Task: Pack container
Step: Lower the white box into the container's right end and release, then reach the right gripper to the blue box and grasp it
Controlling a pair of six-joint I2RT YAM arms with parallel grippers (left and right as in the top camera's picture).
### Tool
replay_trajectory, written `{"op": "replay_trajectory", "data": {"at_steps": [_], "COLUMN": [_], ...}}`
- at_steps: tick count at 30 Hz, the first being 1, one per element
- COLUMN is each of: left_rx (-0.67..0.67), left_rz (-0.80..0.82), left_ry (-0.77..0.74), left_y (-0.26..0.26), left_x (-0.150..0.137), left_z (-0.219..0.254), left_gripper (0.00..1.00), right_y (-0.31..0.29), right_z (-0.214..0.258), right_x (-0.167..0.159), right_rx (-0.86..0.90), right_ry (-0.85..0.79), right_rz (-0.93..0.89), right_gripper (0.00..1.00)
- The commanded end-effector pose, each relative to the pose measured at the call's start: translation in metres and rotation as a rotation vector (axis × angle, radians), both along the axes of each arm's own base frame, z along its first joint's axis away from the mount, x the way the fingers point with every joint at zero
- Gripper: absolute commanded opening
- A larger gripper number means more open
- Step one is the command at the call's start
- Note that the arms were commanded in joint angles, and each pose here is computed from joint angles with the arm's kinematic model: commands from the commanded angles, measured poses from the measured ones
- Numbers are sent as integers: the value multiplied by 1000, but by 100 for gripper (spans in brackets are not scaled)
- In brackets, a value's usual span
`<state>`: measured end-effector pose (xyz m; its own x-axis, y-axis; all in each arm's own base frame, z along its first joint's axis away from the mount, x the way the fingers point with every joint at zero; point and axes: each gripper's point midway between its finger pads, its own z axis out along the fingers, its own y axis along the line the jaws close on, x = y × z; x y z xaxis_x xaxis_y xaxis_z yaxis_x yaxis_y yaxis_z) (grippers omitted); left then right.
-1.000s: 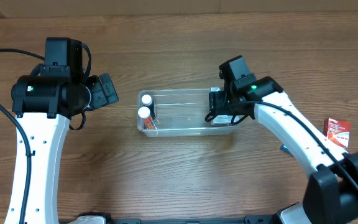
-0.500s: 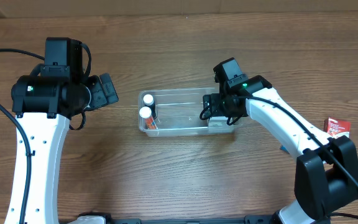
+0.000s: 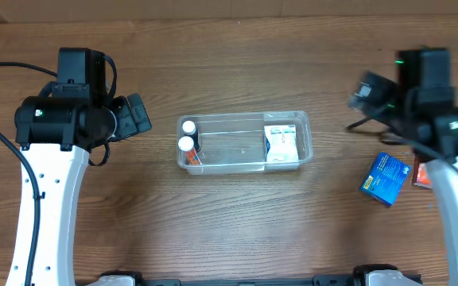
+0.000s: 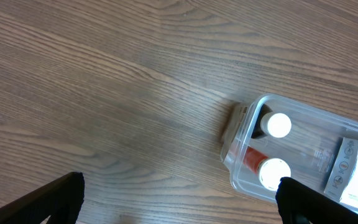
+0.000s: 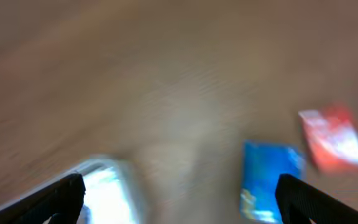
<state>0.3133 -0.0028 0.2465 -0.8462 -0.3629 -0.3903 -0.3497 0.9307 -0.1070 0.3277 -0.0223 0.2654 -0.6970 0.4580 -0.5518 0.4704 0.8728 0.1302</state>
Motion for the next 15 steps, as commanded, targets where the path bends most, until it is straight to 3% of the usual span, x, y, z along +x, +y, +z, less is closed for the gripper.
{"op": "replay_trajectory", "data": {"at_steps": [1,9,15], "left_rx": [1,2,-3], "left_rz": [-12,-12,-14], "left_ry": [-13,-5,-5], "left_y": [0,0,0], "left_x": [4,2,2], "left_z": [3,2,2], "left_gripper": [100,100,100], "right_y": [-48,-82,-81], "right_z": [-52,-178,-227], "right_x": [-21,-54,-60], "right_rx": [85,118,159], "right_ry": [162,437,529], "right_rz": [-228,-326,-326], "right_gripper": [100,100,100]}}
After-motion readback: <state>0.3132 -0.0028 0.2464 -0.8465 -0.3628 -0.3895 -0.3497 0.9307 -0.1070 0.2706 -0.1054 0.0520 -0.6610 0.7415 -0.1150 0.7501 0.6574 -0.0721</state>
